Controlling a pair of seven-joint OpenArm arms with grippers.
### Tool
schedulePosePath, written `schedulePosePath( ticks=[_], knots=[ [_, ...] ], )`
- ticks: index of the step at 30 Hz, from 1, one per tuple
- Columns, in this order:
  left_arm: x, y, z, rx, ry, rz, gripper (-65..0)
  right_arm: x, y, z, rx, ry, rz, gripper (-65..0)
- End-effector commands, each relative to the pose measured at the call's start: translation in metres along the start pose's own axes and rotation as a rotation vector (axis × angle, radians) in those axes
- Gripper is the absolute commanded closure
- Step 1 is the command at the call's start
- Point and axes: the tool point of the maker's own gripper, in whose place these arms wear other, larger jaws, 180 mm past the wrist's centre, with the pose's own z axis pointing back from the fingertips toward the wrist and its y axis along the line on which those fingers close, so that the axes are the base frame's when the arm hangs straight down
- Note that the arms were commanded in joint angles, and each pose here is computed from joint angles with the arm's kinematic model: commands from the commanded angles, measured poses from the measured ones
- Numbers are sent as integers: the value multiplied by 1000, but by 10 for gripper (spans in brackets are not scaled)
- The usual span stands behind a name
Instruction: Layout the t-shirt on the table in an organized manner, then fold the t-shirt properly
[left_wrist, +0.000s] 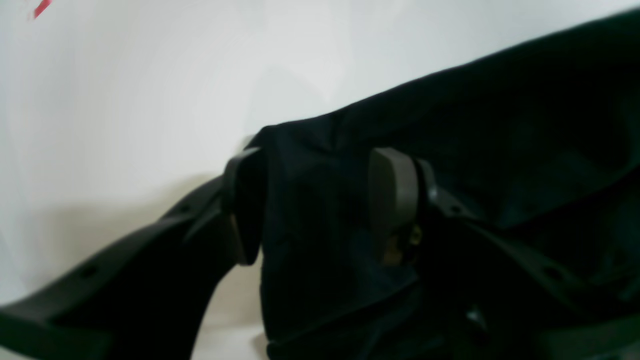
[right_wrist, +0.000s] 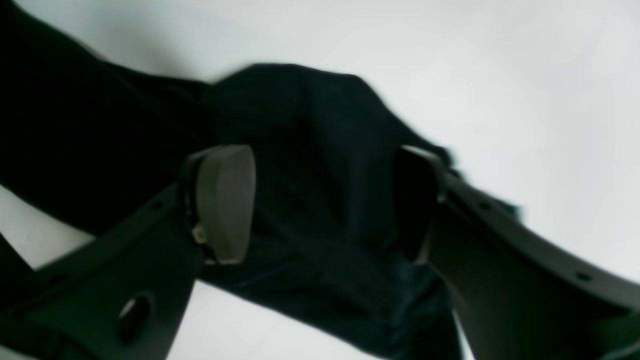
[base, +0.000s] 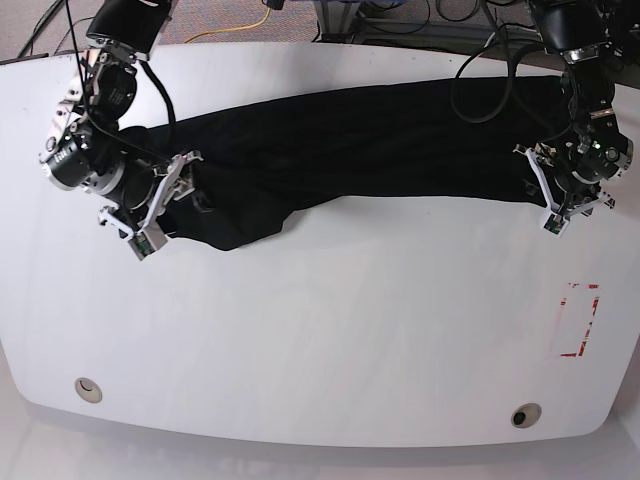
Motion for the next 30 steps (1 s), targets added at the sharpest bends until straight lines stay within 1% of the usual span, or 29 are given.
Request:
schedulePosePath(
  ticks=[1,5,8,13,18,23,25,30],
  knots=[
    [11,12,6,31,-35,-3,-311,5,2,-3,-26,1,21,-411],
    [12,12,6,30,-37,-2,-312,5,12,-15,-24,20,52,-414],
    [11,12,6,29,-36,1,-317,-3,16,-26,-9,59,57,-411],
    [11,13,6,33,-37,6,-375,-16,22,-45,46,65,8,-411],
    [6,26,11,63,-40,41,-381,-31,20,-54,67,96,-35,-409],
    [11,31,14,75,-53,45,-381,-44,19,-58,76,125,-66,-409],
    [11,34,16,83,-56,50,-381,-48,20,-60,83,122,-79,-409],
    [18,45,36,146,-92,34,-379,-53,21,-63,90,123,-94,-409]
  ],
)
